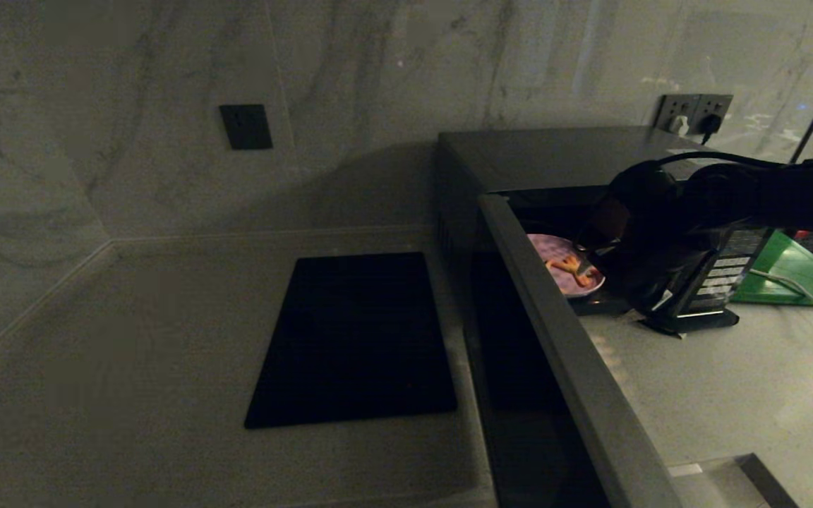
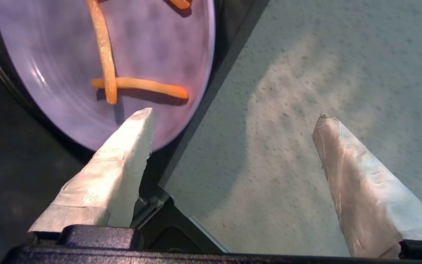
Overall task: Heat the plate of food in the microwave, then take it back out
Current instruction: Take the plate out of the microwave
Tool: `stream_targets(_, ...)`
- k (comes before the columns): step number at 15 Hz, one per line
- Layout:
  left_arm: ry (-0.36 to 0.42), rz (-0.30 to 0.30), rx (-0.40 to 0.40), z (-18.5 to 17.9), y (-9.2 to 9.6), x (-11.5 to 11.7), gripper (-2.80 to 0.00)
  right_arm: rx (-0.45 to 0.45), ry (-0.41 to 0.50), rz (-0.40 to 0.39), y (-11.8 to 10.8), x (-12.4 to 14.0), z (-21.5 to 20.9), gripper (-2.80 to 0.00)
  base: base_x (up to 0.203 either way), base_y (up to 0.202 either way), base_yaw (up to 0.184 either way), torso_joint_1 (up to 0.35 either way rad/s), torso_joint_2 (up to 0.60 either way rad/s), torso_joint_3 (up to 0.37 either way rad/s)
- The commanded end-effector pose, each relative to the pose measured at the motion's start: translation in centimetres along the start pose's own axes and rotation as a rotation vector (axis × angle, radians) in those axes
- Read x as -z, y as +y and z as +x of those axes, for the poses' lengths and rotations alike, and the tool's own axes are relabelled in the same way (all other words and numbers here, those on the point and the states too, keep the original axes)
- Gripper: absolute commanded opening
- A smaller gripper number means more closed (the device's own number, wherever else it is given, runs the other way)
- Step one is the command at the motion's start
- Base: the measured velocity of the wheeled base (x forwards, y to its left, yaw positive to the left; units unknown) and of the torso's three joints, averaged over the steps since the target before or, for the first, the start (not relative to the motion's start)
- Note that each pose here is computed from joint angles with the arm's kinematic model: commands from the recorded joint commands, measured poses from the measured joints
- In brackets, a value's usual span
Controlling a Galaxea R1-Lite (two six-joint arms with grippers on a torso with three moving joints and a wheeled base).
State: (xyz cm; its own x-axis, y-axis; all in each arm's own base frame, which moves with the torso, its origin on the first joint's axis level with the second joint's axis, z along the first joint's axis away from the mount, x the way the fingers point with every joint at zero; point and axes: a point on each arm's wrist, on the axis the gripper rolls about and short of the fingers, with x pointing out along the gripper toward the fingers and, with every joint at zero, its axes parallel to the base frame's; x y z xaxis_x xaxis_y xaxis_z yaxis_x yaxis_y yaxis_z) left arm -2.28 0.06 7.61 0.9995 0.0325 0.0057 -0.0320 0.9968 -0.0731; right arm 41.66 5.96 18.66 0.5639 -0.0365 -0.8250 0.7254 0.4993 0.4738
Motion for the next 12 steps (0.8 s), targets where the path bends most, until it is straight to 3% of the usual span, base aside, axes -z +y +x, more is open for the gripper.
stream_targets(1,0.001,-0.001,-0.001,0.0,0.0,0.0,-2.80,0.016,0.007,0.005,0.1,0.1,1.2,0.00,0.000,0.000,0.000,0.000,0.00,0.000)
stream_targets(12,0.001,-0.001,-0.001,0.0,0.0,0.0,-2.80,-0.051,0.038,0.068,0.8,0.2,3.1,0.00,0.000,0.000,0.000,0.000,0.00,0.000)
